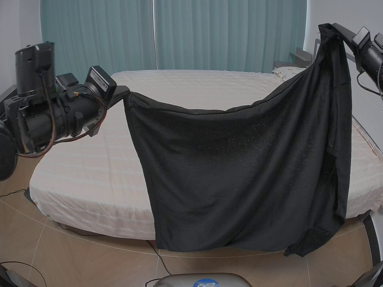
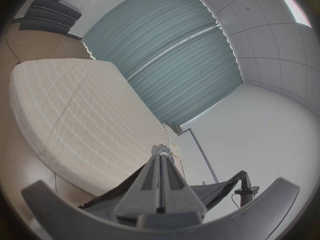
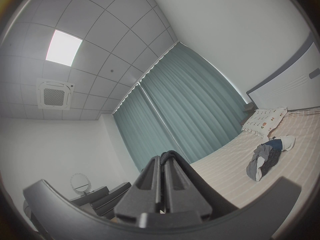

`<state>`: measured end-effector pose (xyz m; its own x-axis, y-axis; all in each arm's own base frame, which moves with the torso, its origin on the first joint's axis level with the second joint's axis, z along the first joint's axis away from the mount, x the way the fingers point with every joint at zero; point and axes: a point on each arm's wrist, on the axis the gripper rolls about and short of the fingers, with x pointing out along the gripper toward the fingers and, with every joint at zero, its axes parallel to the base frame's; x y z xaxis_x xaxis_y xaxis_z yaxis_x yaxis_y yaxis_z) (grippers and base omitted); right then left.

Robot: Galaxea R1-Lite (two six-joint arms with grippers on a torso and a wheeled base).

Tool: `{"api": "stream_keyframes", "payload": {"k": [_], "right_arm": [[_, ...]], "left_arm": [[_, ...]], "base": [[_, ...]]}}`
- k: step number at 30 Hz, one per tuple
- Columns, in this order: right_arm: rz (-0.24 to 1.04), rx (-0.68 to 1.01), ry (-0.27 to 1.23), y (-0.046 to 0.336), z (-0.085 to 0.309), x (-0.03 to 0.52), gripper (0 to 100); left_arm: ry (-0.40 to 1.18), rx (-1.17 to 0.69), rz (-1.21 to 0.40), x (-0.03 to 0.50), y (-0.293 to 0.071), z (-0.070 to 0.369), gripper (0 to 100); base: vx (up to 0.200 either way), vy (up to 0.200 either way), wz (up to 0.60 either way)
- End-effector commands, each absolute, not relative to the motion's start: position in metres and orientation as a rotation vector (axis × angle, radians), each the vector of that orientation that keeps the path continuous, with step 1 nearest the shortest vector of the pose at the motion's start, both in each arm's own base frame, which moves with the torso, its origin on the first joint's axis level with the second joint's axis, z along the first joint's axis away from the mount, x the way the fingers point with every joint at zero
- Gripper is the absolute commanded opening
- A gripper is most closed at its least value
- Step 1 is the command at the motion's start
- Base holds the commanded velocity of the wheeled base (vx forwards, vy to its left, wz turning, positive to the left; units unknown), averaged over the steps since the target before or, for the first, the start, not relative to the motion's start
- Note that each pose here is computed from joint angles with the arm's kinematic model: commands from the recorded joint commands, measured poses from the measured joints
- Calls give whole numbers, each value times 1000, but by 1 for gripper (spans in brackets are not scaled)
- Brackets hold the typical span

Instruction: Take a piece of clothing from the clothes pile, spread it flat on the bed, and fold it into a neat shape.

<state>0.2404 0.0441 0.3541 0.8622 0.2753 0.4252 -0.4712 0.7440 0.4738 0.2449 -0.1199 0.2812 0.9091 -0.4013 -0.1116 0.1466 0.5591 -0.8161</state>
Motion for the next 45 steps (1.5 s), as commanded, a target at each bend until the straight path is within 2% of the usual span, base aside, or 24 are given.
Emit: {"api": "stream_keyframes", "payload": {"k": [1,15,21,32,38,45], "right_arm": [[365,602,-256,47,315,301,0],[316,606,-177,45,278,341,0],[317,604,-208,47,259,362,0],[293,605,-134,54,220,400,0],[243,600,-33,61,169,430,0],[147,596,-6,62,115,455,0]], "left_arm": [[379,-916,-263,290,-126,246,0],[406,-984,-204,345,-138,225,0],[426,-1019,-163,368,-143,202,0],[478,-1059,-83,398,-142,162,0],[515,-1074,-52,405,-144,142,0],[566,-1060,1,418,-143,108,0]], "base": [[200,0,0],[200,0,0],[200,0,0],[182,0,0],[0,0,0],[0,0,0]]}}
